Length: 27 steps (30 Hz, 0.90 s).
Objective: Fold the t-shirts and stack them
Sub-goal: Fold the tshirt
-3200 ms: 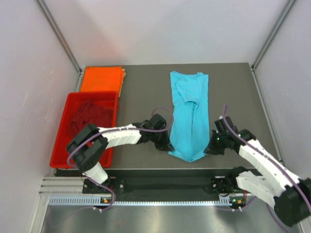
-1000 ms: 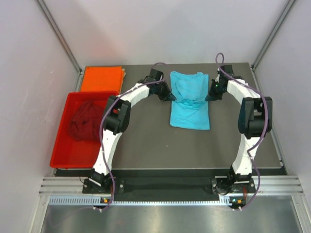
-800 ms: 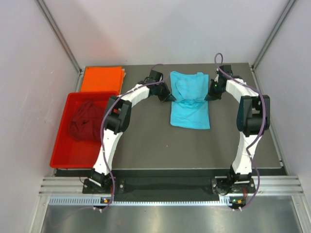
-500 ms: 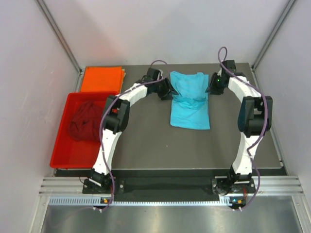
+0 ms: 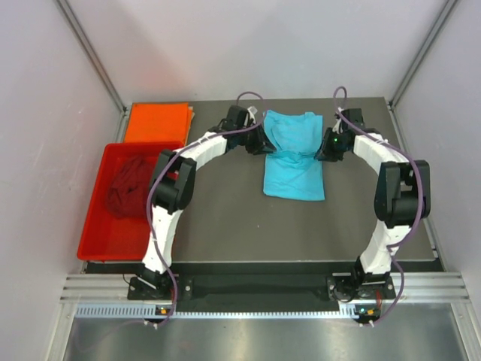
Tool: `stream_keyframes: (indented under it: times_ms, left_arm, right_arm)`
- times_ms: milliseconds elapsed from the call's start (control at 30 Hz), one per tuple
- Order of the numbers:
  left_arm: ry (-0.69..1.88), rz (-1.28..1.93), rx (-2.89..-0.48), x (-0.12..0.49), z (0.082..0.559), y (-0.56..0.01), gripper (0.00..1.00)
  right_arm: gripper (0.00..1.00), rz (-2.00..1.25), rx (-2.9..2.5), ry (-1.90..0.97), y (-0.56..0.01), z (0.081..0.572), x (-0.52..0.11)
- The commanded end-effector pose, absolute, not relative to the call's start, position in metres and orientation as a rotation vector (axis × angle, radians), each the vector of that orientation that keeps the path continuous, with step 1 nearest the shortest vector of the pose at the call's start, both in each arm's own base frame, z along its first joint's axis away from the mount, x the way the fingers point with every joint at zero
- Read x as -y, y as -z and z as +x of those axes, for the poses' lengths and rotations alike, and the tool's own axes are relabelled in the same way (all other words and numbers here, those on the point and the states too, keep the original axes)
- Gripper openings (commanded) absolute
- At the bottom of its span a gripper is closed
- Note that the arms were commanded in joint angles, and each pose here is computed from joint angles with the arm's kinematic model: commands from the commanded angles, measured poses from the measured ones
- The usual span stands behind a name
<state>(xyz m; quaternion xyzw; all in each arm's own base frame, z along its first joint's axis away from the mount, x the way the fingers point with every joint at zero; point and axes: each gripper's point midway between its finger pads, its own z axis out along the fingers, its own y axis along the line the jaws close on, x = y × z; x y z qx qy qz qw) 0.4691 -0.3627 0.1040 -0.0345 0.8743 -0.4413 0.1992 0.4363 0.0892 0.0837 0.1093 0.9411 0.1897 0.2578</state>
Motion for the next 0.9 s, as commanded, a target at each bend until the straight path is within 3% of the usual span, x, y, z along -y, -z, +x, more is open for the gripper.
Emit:
stream_keyframes:
  times_ms: [0,567,733,867]
  left_arm:
    - [1.239,-0.028,-2.420,0.376,0.469,-0.100,0.26]
    - [1.139,-0.219,-2.398,0.359,0.532,-0.059,0.33]
    - [1.137,-0.204,-2.375,0.358,0.533,-0.080,0.34]
    - [1.184,-0.123,-2.340,0.357,0.520,-0.125,0.41]
  right_arm:
    - [0.21,0.252,-2.491,-0.579,-0.085,0.448,-0.107]
    - [0.23,0.337,-2.441,-0.396,-0.063,0.515,-0.073]
    - [0.23,0.379,-2.450,-0.330,-0.070,0.506,-0.064]
    - [0.27,0.348,-2.411,-0.383,-0.108,0.492,-0.069]
